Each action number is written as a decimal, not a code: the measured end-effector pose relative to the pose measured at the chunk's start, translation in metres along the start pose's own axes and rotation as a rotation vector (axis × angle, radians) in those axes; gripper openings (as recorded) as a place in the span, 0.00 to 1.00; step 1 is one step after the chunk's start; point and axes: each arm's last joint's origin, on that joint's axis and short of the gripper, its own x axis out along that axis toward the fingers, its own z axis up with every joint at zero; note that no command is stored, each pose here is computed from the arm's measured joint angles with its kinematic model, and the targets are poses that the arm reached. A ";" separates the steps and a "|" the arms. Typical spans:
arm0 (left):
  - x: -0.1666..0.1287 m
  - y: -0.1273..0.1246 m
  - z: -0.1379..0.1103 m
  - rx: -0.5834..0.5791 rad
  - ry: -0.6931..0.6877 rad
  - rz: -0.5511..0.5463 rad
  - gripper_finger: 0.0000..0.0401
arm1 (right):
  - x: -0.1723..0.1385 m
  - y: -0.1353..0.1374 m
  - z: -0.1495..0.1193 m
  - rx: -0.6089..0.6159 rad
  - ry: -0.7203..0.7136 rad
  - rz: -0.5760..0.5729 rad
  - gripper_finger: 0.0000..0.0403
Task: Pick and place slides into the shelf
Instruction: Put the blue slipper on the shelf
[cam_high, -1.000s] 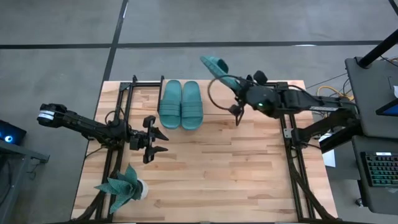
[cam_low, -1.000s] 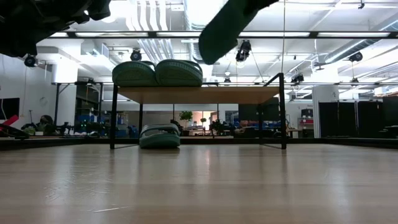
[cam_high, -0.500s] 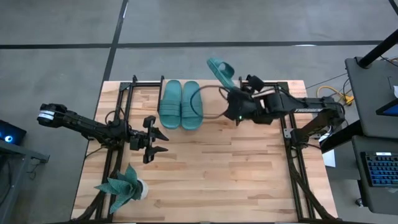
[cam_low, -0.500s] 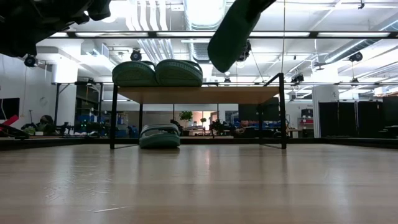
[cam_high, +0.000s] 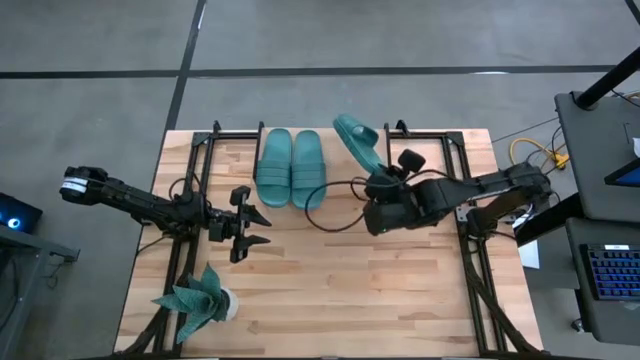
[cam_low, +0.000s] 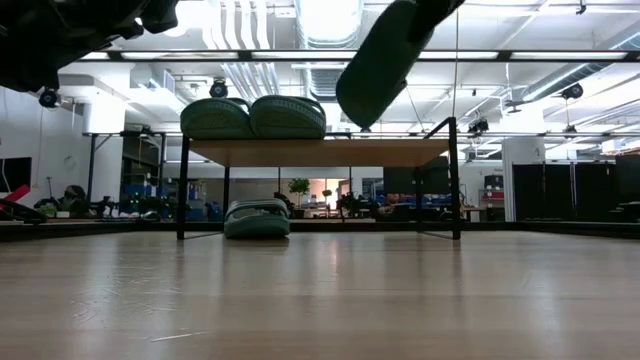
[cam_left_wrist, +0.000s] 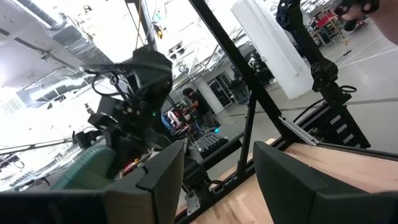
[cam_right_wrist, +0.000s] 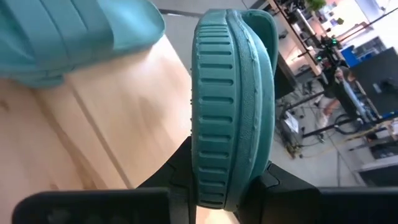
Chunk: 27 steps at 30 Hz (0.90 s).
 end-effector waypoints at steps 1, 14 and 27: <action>0.000 0.000 0.000 0.000 0.000 0.000 0.44 | 0.000 0.003 -0.002 -0.008 0.004 -0.005 0.15; 0.000 0.000 0.000 -0.001 0.002 -0.002 0.44 | 0.007 0.037 -0.013 -0.175 0.043 -0.072 0.15; 0.000 -0.001 -0.001 -0.002 0.007 -0.005 0.44 | 0.016 0.048 -0.027 -0.239 0.134 -0.145 0.15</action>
